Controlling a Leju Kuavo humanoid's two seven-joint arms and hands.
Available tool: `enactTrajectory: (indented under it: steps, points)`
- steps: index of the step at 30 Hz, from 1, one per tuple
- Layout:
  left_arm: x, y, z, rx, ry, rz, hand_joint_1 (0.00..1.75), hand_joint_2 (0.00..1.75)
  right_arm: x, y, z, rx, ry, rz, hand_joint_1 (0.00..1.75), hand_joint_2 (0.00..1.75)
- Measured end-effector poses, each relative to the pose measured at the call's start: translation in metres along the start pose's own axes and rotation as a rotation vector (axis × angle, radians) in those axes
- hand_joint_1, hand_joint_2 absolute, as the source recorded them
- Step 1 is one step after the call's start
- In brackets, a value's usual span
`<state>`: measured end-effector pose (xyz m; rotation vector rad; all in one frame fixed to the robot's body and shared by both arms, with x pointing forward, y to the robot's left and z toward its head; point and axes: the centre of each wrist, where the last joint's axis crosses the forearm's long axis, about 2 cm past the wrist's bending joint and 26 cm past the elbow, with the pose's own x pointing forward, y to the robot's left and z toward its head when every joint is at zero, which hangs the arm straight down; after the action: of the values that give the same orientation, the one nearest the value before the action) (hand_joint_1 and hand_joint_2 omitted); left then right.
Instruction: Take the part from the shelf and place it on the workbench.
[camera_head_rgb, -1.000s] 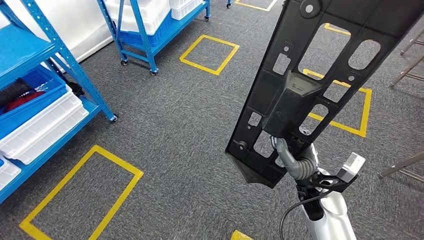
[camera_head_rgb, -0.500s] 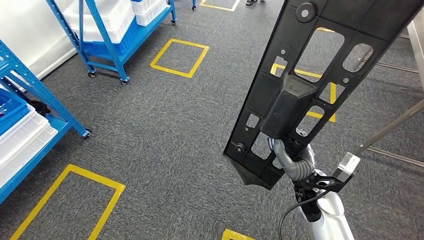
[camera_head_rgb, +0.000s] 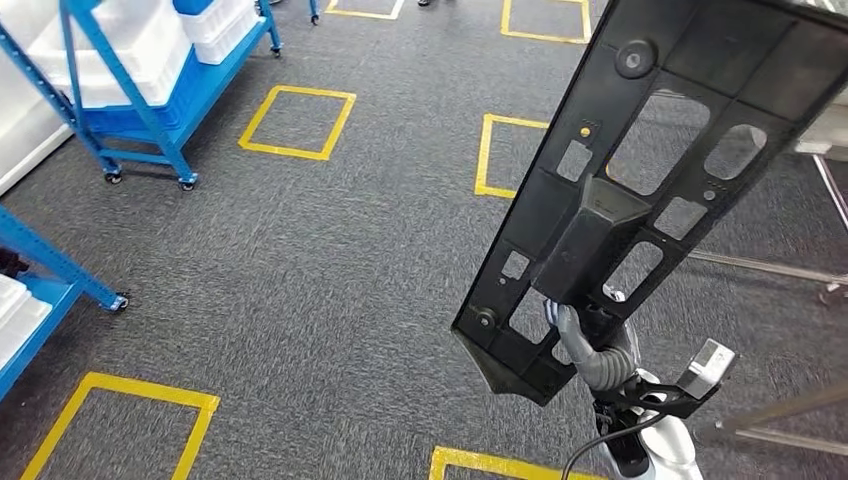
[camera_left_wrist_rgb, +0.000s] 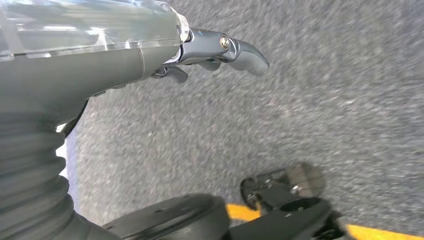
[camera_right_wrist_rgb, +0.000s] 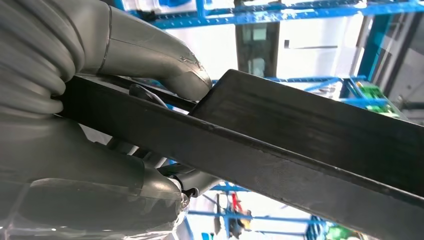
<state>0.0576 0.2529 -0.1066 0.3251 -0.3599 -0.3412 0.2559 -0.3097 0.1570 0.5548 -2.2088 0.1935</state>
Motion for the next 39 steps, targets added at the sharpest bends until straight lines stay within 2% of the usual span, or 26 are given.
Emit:
enactTrajectory:
  steps: [5,16,25,39]
  points:
    - [0.001,0.004,-0.002,0.015,-0.019,-0.001,0.00,1.75,0.003,0.000,0.000,0.003,-0.014,0.004,1.75,1.75]
    - [-0.002,0.009,-0.003,0.023,0.037,0.002,0.00,1.75,0.002,0.003,-0.005,0.012,-0.029,0.000,1.75,1.75]
    - [-0.007,0.006,-0.001,0.020,0.063,-0.004,0.00,1.75,0.002,0.008,0.003,0.003,-0.016,0.014,1.75,1.75]
    - [0.004,0.004,-0.002,0.026,0.051,0.014,0.00,1.75,0.009,0.007,0.000,-0.001,-0.039,0.045,1.75,1.75]
